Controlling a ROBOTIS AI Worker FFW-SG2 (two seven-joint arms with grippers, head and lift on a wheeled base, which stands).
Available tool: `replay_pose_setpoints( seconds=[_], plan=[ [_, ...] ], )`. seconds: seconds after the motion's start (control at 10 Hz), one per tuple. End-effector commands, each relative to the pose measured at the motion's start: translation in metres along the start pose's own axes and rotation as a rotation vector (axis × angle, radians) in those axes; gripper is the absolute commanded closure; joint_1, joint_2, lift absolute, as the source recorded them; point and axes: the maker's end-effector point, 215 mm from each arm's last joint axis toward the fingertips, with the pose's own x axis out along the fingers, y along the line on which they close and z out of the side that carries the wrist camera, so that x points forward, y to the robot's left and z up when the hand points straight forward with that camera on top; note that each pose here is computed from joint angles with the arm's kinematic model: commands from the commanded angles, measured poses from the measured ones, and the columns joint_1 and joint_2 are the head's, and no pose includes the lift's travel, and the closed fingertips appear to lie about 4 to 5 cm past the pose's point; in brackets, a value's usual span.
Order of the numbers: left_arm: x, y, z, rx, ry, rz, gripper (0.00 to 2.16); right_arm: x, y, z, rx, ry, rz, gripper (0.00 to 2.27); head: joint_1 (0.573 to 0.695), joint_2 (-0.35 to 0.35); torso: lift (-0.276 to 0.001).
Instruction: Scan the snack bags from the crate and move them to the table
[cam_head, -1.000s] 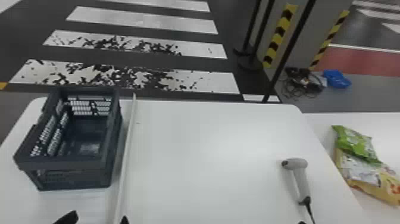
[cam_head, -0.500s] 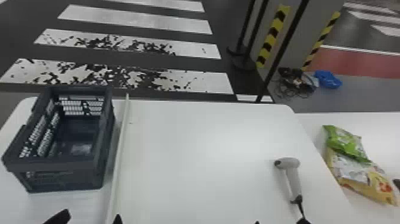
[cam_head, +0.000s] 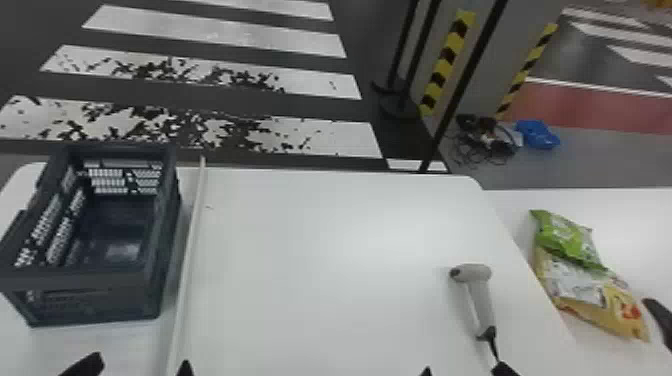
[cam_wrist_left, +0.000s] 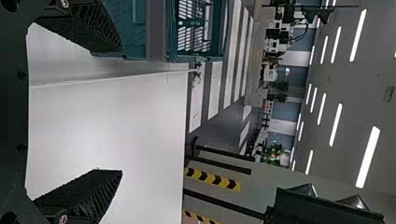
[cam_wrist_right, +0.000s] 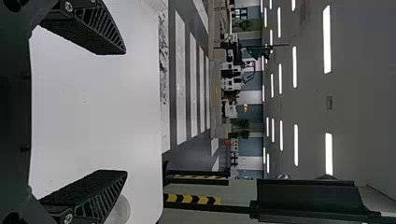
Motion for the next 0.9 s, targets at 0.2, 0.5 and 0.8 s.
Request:
replay_pose_setpoints(
  seconds=[0.2, 0.5, 0.8],
  plan=[
    [0.001, 0.003, 0.000, 0.001, -0.003, 0.006, 0.07, -0.002, 0.001, 0.007, 0.006, -0.021, 0.000, 0.08, 0.695, -0.230, -0.095],
    [0.000, 0.003, -0.002, -0.001, 0.002, 0.008, 0.07, -0.004, 0.003, 0.018, 0.012, -0.058, 0.000, 0.09, 0.695, -0.225, -0.095],
    [0.000, 0.003, -0.002, -0.009, 0.001, 0.004, 0.07, -0.009, 0.003, 0.019, 0.014, -0.064, 0.002, 0.09, 0.695, -0.225, -0.095]
  ],
)
